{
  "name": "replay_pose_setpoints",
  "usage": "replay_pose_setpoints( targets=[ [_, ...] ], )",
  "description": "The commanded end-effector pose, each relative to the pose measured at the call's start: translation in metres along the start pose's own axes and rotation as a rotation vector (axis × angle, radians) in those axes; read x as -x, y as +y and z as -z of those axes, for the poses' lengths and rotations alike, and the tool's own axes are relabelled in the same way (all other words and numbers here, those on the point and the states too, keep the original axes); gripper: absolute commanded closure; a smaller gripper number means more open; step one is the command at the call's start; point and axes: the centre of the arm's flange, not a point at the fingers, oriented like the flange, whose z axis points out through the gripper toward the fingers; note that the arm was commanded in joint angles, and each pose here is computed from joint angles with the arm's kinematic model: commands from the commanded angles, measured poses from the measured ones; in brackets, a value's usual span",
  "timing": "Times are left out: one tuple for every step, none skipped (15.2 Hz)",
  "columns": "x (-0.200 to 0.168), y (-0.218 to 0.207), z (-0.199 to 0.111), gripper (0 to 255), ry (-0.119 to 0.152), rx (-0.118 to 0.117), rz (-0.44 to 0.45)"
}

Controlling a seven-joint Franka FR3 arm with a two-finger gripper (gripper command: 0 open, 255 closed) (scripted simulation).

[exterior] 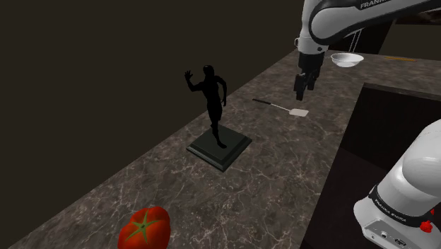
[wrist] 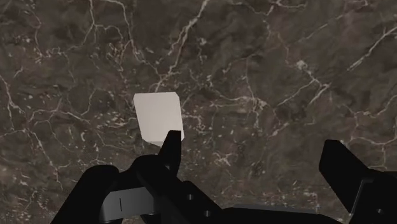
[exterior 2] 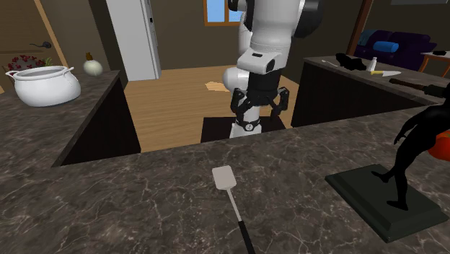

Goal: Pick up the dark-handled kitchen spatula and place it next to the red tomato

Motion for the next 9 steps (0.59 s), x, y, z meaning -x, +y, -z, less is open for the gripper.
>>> replay_pose_setpoints(
  targets=[
    [-0.014,0.015,-0.014,0,0.017,-0.005,0.012],
    [-0.023,0.021,-0.02,0,0.025,-0.007,0.018],
    [-0.032,0.028,-0.027,0,0.032,-0.01,0.024],
    [-0.04,0.034,-0.034,0,0.04,-0.013,0.029],
    [-0.049,0.04,-0.041,0,0.047,-0.016,0.035],
    [-0.058,0.046,-0.047,0,0.055,-0.019,0.041],
    [-0.067,0.052,-0.054,0,0.062,-0.022,0.047],
    [-0.076,0.058,-0.06,0,0.07,-0.024,0.053],
    [-0.085,0.063,-0.067,0,0.077,-0.027,0.058]
  ],
)
